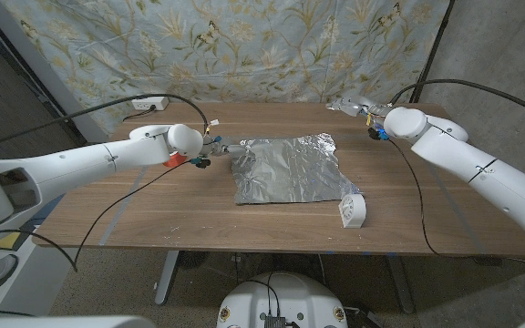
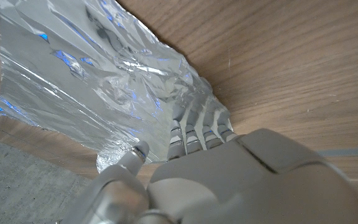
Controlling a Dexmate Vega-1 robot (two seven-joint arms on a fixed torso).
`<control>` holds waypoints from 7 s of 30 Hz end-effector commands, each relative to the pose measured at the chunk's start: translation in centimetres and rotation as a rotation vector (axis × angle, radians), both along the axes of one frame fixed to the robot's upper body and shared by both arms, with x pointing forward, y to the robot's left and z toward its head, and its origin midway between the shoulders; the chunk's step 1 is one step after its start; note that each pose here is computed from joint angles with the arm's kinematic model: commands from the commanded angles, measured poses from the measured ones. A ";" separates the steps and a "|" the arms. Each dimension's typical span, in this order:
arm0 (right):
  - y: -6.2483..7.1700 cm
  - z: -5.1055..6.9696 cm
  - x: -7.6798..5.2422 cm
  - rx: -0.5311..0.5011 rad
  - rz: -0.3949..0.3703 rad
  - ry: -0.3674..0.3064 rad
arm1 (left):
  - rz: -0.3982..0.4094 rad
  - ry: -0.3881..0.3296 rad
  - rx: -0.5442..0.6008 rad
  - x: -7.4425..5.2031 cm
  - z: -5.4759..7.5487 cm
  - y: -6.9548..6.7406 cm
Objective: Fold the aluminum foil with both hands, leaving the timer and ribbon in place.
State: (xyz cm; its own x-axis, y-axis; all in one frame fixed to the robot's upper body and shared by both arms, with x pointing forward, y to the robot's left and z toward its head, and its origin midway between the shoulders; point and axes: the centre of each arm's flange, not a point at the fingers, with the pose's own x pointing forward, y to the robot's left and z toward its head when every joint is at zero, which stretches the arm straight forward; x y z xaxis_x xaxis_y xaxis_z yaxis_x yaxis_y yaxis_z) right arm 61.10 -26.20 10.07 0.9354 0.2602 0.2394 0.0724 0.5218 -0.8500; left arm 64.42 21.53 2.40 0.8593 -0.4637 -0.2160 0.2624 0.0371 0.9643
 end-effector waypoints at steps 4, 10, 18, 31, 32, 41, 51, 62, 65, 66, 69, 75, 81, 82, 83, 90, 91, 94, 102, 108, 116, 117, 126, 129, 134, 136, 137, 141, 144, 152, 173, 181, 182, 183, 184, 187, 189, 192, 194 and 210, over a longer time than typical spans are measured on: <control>1.4 0.9 0.3 -0.097 -0.085 0.069 | 0.003 0.004 0.007 0.2 -0.2 0.1; 1.6 0.8 0.5 -0.126 -0.111 0.088 | 0.004 0.003 0.009 0.3 0.0 0.0; 2.2 0.8 0.9 -0.174 -0.147 0.125 | 0.013 0.009 0.007 0.3 -0.1 -0.1; 2.9 0.7 2.1 -0.267 -0.214 0.139 | 0.016 0.003 0.001 0.4 -0.2 -0.2; 3.0 0.7 2.2 -0.280 -0.226 0.135 | 0.014 0.004 0.000 0.4 -0.2 -0.2; 3.4 0.4 3.1 -0.345 -0.276 0.093 | 0.010 0.013 -0.009 0.3 -0.5 -0.3; 4.1 0.1 3.2 -0.378 -0.298 0.074 | 0.006 0.020 -0.008 0.4 -0.7 -0.3; 5.1 -0.4 3.5 -0.410 -0.339 0.070 | -0.002 0.028 -0.008 0.4 -0.6 -0.4; 5.5 -0.5 3.7 -0.422 -0.346 0.068 | -0.003 0.028 -0.012 0.4 -0.6 -0.4; 5.7 -0.6 3.8 -0.427 -0.349 0.066 | 0.002 0.028 -0.013 0.4 -0.6 -0.4; 6.3 -0.8 4.0 -0.439 -0.357 0.068 | -0.004 0.033 -0.011 0.4 -0.7 -0.3; 7.0 -1.4 4.6 -0.449 -0.365 0.068 | -0.001 0.039 -0.016 0.4 -0.8 -0.3; 7.1 -1.9 5.0 -0.471 -0.383 0.032 | -0.001 0.046 -0.013 0.5 -1.0 -0.3; 7.1 -1.9 5.0 -0.475 -0.386 0.027 | 0.000 0.047 -0.013 0.5 -1.1 -0.3; 7.1 -1.9 5.0 -0.479 -0.391 0.024 | 0.001 0.046 -0.013 0.5 -1.1 -0.3; 7.0 -2.6 5.2 -0.491 -0.425 -0.007 | 0.001 0.048 -0.014 0.4 -1.1 -0.3; 6.9 -2.7 5.2 -0.494 -0.428 -0.012 | 0.003 0.047 -0.014 0.4 -1.1 -0.3; 6.8 -3.2 5.4 -0.497 -0.431 -0.033 | -0.004 0.058 -0.013 0.4 -1.2 -0.4; 6.2 -3.9 5.6 -0.504 -0.439 -0.030 | -0.002 0.065 -0.011 0.1 -1.4 -0.6; 6.1 -4.4 5.9 -0.514 -0.430 -0.042 | 0.000 0.071 -0.013 -0.2 -1.6 -0.6; 5.8 -4.7 6.1 -0.515 -0.429 -0.041 | 0.014 0.069 -0.012 -0.5 -1.5 -0.4; 5.8 -4.7 6.1 -0.517 -0.429 -0.043 | 0.017 0.067 -0.011 -0.5 -1.5 -0.4; 5.5 -4.7 6.1 -0.525 -0.433 -0.035 | 0.031 0.059 -0.005 -0.4 -1.3 0.0; 5.3 -4.7 6.1 -0.530 -0.437 -0.032 | 0.040 0.058 -0.007 -0.4 -1.3 0.0; 5.0 -5.0 6.0 -0.529 -0.447 -0.029 | 0.037 0.059 -0.007 -0.2 -1.3 0.0; 4.9 -5.2 6.1 -0.530 -0.449 -0.025 | 0.038 0.057 -0.007 -0.2 -1.3 -0.1; 4.9 -5.3 6.1 -0.530 -0.449 -0.023 | 0.034 0.059 -0.005 -0.2 -1.3 -0.1; 4.7 -5.6 6.1 -0.531 -0.454 -0.014 | 0.035 0.060 -0.006 -0.1 -1.3 -0.1; 4.5 -5.8 6.2 -0.527 -0.458 -0.011 | 0.033 0.061 -0.006 -0.1 -1.3 -0.2; 4.5 -6.2 6.4 -0.520 -0.466 -0.026 | 0.034 0.064 -0.007 0.0 -1.4 -0.3; 4.9 -5.5 6.7 -0.506 -0.478 -0.062 | 0.012 0.087 -0.011 0.5 -2.1 -1.0; 4.9 -5.3 6.9 -0.499 -0.474 -0.064 | 0.002 0.097 -0.008 0.7 -2.0 -1.0; 4.9 -5.3 6.9 -0.499 -0.474 -0.067 | 0.003 0.098 -0.009 0.7 -2.0 -1.0; 4.9 -5.4 7.0 -0.496 -0.476 -0.071 | 0.004 0.097 -0.009 0.7 -2.0 -1.0; 4.9 -5.4 7.0 -0.493 -0.477 -0.071 | 0.010 0.096 -0.010 0.7 -2.0 -1.0; 4.8 -5.5 7.1 -0.490 -0.478 -0.076 | 0.004 0.100 -0.007 0.8 -2.0 -1.0; 4.7 -5.7 7.1 -0.487 -0.480 -0.078 | 0.006 0.100 -0.008 0.9 -2.0 -1.0; 4.6 -6.0 7.2 -0.481 -0.480 -0.078 | 0.007 0.102 -0.007 0.9 -2.0 -1.0; 4.5 -6.2 7.3 -0.481 -0.480 -0.074 | 0.009 0.103 -0.006 0.9 -2.0 -1.0; 4.6 -5.7 7.5 -0.479 -0.483 -0.087 | 0.009 0.110 -0.004 1.1 -2.0 -1.0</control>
State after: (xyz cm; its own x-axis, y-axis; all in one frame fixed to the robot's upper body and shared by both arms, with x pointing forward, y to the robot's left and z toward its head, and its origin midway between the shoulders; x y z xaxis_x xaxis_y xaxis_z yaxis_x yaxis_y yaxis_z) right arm 68.49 -21.69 4.00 0.9589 -0.0870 0.2700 0.2695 -0.0185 -0.9628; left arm 65.37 20.43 0.56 0.8364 -0.4603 -0.2977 0.3581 0.0475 0.9325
